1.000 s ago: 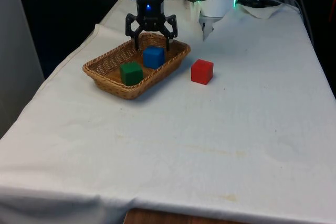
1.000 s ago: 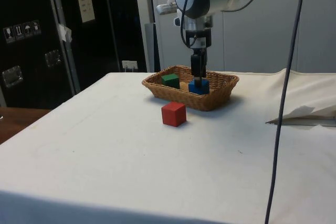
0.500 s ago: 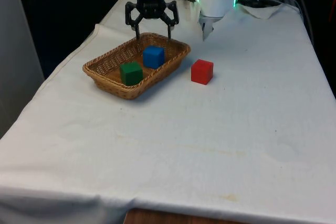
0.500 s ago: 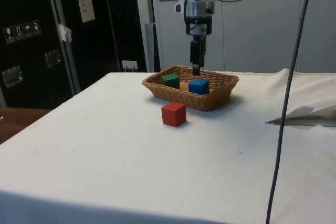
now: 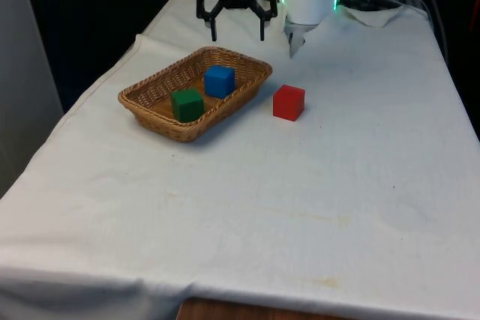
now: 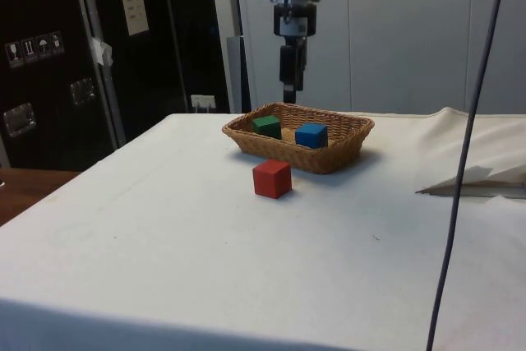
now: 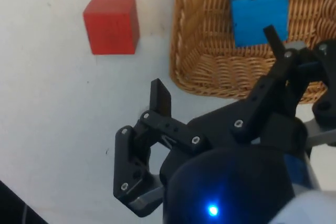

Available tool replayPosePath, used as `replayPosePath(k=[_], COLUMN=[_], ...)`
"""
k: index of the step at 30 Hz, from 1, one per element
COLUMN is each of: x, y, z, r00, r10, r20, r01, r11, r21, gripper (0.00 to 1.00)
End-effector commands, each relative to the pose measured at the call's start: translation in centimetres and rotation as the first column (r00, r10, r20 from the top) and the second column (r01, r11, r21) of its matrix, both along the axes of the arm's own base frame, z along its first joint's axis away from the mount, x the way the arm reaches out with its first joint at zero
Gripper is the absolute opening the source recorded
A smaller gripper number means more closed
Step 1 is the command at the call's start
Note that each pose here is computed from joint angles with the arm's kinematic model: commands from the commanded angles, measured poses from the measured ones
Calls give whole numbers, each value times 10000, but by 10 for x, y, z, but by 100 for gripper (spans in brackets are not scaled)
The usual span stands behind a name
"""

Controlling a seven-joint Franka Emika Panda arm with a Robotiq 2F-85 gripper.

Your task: Pick up exactly two blocks and place them into the basket.

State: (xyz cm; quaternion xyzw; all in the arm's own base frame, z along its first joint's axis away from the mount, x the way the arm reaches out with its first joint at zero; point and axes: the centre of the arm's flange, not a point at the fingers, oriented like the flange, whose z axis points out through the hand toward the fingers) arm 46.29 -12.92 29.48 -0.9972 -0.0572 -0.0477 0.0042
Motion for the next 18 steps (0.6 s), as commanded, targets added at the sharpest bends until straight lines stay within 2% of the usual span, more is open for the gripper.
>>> replayPosePath(k=[1,2,3,4,10,11,13,18], x=[4,6,4,7,14,13,17,23], y=[3,7,8,10,23,24,30,43], z=[3,7,7,9,21,21,25,28], r00=[10000,10000,10000,10000,9999,9998,9998,9997], r10=[-31,-13,34,11,78,122,120,191], r20=[-42,-10,73,7,106,174,134,144], r01=[30,13,-34,-10,-74,-118,-114,-181], r11=[9999,9998,10000,9998,9993,9997,9989,9976], r21=[-162,-200,-62,-223,-370,-228,-465,-669], gripper=[100,100,100,100,100,100,100,100])
